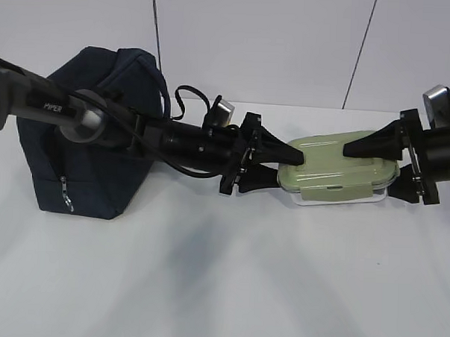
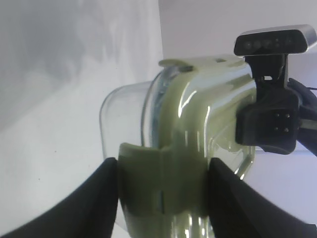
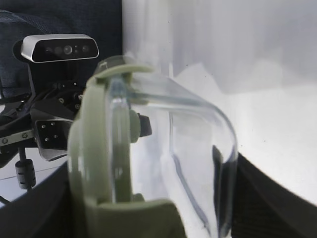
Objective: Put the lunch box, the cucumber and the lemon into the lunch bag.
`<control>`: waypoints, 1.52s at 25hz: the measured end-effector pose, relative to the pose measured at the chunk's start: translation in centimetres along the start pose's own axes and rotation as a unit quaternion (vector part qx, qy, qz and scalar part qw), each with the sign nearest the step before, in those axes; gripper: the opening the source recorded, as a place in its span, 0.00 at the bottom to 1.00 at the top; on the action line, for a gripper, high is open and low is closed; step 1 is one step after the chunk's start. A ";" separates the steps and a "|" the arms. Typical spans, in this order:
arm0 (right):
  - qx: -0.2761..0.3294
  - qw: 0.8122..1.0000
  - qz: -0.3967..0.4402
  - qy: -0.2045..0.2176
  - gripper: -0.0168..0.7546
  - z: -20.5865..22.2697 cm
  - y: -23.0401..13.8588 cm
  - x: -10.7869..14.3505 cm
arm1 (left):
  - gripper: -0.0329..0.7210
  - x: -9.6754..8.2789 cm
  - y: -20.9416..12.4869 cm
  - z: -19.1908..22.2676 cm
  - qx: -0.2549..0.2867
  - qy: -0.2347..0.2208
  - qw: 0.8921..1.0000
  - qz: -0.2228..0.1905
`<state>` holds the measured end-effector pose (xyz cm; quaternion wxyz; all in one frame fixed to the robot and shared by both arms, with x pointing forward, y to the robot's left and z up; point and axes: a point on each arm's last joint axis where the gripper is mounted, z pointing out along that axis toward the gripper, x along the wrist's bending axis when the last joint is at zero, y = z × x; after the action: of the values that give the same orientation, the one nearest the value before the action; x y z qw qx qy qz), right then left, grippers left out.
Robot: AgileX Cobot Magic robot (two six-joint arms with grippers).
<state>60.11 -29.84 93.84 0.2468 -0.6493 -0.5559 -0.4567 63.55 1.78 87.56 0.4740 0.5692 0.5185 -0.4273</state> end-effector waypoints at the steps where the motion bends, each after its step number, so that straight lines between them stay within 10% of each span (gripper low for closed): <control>1: 0.000 1.000 0.000 0.000 0.70 0.0 0.0 0.0 | 0.55 0.0 0.0 0.0 0.000 0.000 1.000 0.000; 38: 0.023 0.999 -0.008 -0.025 0.70 -0.2 -0.4 -0.8 | 0.67 -0.7 0.7 -0.8 -0.017 0.122 0.989 0.084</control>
<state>59.71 -30.30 93.11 0.2445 -0.6501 -0.5771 -0.4296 64.19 2.42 88.42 0.4507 0.6506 0.5298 -0.3048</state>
